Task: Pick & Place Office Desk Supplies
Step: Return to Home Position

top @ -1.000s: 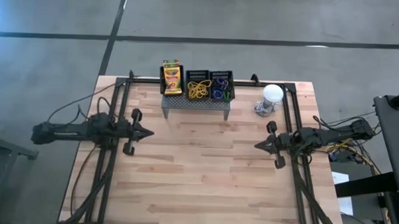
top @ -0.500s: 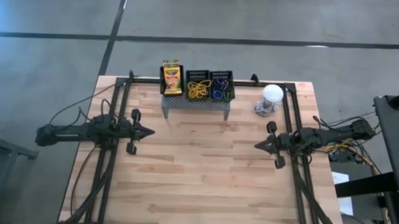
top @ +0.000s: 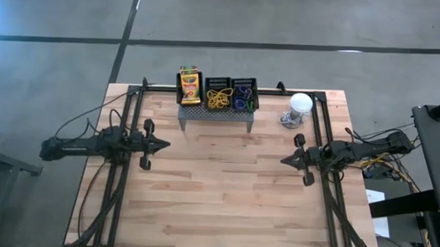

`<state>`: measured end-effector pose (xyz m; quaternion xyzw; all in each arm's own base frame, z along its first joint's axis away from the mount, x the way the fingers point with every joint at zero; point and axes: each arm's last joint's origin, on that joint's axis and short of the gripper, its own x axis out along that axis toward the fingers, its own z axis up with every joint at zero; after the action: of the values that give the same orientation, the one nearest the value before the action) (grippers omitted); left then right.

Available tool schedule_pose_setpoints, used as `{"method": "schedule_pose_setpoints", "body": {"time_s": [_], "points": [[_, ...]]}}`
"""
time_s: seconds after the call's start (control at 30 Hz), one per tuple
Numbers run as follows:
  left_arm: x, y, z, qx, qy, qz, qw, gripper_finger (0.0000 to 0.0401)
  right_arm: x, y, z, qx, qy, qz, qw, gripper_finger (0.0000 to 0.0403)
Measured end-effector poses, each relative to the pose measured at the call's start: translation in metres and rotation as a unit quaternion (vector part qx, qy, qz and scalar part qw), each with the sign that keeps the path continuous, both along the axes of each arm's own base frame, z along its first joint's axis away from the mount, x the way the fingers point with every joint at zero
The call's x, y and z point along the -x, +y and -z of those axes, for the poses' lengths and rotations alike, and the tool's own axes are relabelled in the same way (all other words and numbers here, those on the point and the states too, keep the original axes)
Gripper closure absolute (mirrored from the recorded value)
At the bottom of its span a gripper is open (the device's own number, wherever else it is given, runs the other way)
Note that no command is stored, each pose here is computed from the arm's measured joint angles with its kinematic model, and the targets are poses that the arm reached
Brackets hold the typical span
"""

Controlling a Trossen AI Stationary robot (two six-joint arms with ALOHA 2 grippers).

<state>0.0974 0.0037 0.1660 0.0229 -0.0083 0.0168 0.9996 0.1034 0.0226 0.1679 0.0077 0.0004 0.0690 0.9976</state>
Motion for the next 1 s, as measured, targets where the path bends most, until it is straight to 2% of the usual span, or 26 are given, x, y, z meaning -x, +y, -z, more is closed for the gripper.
{"method": "schedule_pose_setpoints", "body": {"time_s": [1.0], "points": [[-0.0019, 0.0001, 0.0026, 0.0, 0.015, 0.0, 1.0, 0.0387, 0.0036, -0.0018, -0.0025, 0.001, -0.016, 0.004, 1.0, 0.0394]]}}
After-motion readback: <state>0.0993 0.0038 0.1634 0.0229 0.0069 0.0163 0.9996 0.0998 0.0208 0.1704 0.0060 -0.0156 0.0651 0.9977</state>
